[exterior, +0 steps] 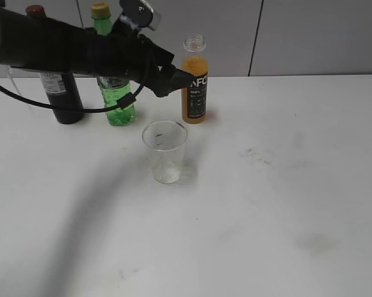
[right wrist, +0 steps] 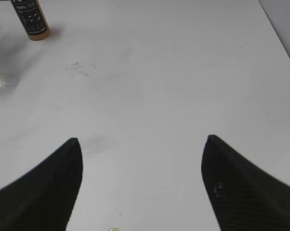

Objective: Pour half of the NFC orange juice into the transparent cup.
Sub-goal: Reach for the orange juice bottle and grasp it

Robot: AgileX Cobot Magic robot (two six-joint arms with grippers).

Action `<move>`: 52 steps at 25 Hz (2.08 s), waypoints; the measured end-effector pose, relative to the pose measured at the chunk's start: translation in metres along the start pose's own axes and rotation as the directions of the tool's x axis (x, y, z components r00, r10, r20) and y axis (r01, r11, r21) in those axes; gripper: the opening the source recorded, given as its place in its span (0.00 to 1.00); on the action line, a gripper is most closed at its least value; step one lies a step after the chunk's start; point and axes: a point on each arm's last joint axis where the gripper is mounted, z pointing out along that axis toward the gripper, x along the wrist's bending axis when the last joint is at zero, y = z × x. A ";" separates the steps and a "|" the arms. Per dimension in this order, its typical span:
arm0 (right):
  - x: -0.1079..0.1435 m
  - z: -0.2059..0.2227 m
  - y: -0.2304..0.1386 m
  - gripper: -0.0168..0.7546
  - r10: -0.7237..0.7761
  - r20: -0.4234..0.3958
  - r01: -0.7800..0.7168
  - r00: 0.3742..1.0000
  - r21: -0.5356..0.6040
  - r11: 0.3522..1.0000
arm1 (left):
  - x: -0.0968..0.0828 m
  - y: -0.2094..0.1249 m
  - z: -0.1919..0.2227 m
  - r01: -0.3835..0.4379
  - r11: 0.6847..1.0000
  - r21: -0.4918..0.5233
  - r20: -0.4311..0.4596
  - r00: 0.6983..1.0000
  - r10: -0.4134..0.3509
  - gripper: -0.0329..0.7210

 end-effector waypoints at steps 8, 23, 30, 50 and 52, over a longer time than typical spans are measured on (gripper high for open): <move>0.000 0.000 0.000 0.79 0.001 0.000 -0.001 1.000 0.000 1.000 | 0.010 -0.019 0.034 0.018 1.000 0.003 0.017 1.000 -0.018 0.83; 0.000 0.000 0.000 0.79 0.001 0.000 -0.001 1.000 0.000 1.000 | 0.019 -0.039 0.055 0.059 0.998 0.016 0.013 0.998 -0.059 0.88; 0.000 0.000 0.000 0.79 0.001 0.000 -0.001 1.000 0.000 1.000 | 0.018 -0.047 0.060 0.066 0.997 0.025 0.024 0.997 -0.067 0.87; 0.000 0.000 0.000 0.79 0.001 0.000 -0.001 1.000 -0.001 1.000 | 0.023 -0.048 0.074 0.137 0.991 0.002 0.028 0.990 -0.137 0.83; 0.000 0.000 0.000 0.79 0.001 0.000 -0.001 1.000 -0.001 1.000 | 0.021 -0.051 0.076 0.138 0.990 0.006 0.032 0.990 -0.139 0.83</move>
